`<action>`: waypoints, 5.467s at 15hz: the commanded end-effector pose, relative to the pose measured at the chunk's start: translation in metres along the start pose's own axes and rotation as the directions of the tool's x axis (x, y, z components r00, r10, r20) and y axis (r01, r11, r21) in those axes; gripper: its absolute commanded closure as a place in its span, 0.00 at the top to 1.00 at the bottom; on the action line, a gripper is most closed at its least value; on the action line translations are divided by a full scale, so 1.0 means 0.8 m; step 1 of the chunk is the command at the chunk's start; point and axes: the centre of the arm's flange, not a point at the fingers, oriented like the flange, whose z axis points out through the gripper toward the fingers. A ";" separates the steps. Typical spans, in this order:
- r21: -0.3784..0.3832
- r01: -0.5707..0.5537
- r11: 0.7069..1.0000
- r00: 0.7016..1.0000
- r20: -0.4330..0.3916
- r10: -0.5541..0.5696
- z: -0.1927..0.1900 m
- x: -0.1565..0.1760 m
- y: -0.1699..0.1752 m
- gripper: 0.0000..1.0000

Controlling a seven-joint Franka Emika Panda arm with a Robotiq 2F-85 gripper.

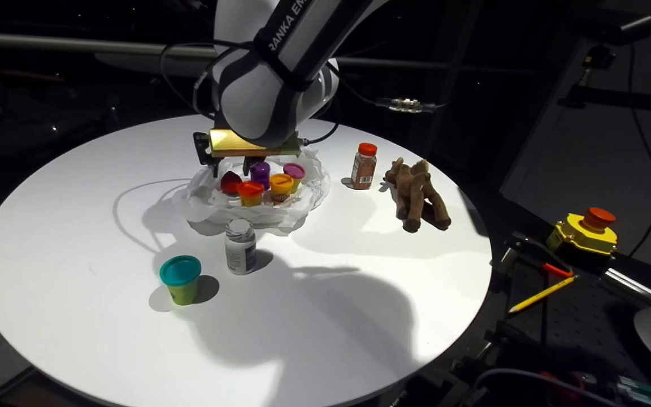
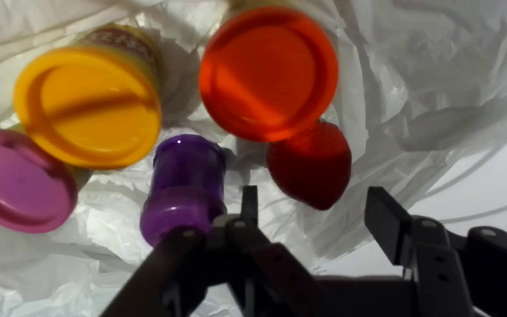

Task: Put the objects on the table into the plastic bag.

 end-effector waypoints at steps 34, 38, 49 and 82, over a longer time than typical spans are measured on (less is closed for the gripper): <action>0.070 0.217 0.974 0.950 0.216 -0.227 -0.143 -0.216 -0.023 1.00; 0.093 0.207 0.974 0.953 0.205 -0.222 -0.127 -0.209 -0.025 1.00; 0.103 0.213 0.972 0.963 0.149 -0.226 -0.119 -0.192 -0.035 0.23; -0.003 0.024 1.000 0.996 0.091 -0.024 -0.125 -0.054 0.065 0.19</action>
